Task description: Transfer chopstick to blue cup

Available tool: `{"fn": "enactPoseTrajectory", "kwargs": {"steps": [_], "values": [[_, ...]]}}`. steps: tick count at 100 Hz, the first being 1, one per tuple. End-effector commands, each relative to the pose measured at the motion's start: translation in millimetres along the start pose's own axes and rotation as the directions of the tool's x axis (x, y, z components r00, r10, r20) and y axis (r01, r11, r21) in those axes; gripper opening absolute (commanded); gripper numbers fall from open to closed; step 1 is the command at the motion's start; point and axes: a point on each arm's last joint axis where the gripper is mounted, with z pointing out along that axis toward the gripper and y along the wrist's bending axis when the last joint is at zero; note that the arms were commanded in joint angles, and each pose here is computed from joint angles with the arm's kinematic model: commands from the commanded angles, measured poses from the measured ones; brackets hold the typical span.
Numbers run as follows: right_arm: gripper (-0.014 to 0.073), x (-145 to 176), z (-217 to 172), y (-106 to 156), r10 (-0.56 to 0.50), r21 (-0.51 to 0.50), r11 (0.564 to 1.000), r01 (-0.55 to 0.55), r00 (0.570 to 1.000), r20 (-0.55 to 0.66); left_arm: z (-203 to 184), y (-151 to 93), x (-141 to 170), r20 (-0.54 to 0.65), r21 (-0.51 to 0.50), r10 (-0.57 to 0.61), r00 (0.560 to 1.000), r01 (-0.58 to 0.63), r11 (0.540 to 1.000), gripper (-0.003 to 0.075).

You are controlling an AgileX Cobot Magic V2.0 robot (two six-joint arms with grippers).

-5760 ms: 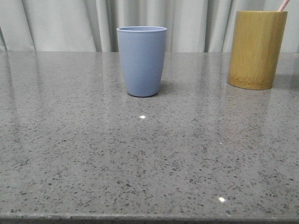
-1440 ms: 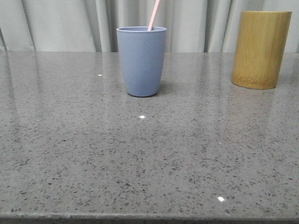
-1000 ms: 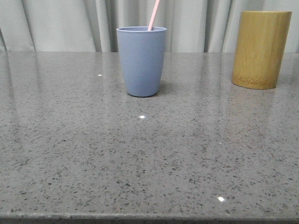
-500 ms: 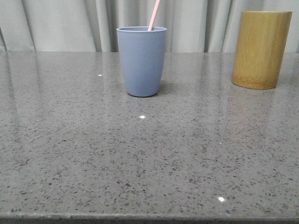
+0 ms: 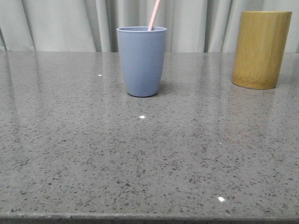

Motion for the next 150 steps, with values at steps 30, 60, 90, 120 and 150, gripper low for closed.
{"fn": "enactPoseTrajectory", "kwargs": {"steps": [30, 60, 90, 120, 150], "values": [[-0.0067, -13, -5, 0, -0.007, 0.003, 1.0, 0.007, 0.996, 0.092, -7, -1, -12, 0.093, 0.012, -0.016, 0.995, 0.015, 1.0, -0.0019], [-0.0067, -13, -5, 0, -0.007, 0.003, 1.0, 0.007, 0.996, 0.092, -17, 2, -15, 0.212, -0.028, 0.034, 0.977, -0.028, 0.999, -0.0019], [-0.0067, -13, -5, 0, -0.007, 0.003, 1.0, 0.007, 0.996, 0.092, -26, 9, 28, 0.591, -0.033, 0.036, 0.806, -0.021, 0.999, -0.0019], [-0.0067, -13, -5, 0, -0.007, 0.003, 1.0, 0.007, 0.996, 0.092, -3, 21, 103, 0.637, -0.099, 0.037, 0.77, 0.034, 0.995, -0.0019], [-0.0067, -13, -5, 0, -0.007, 0.003, 1.0, 0.007, 0.996, 0.092, 6, 22, 139, 0.688, -0.096, 0.043, 0.725, 0.032, 0.995, -0.0019]]}}
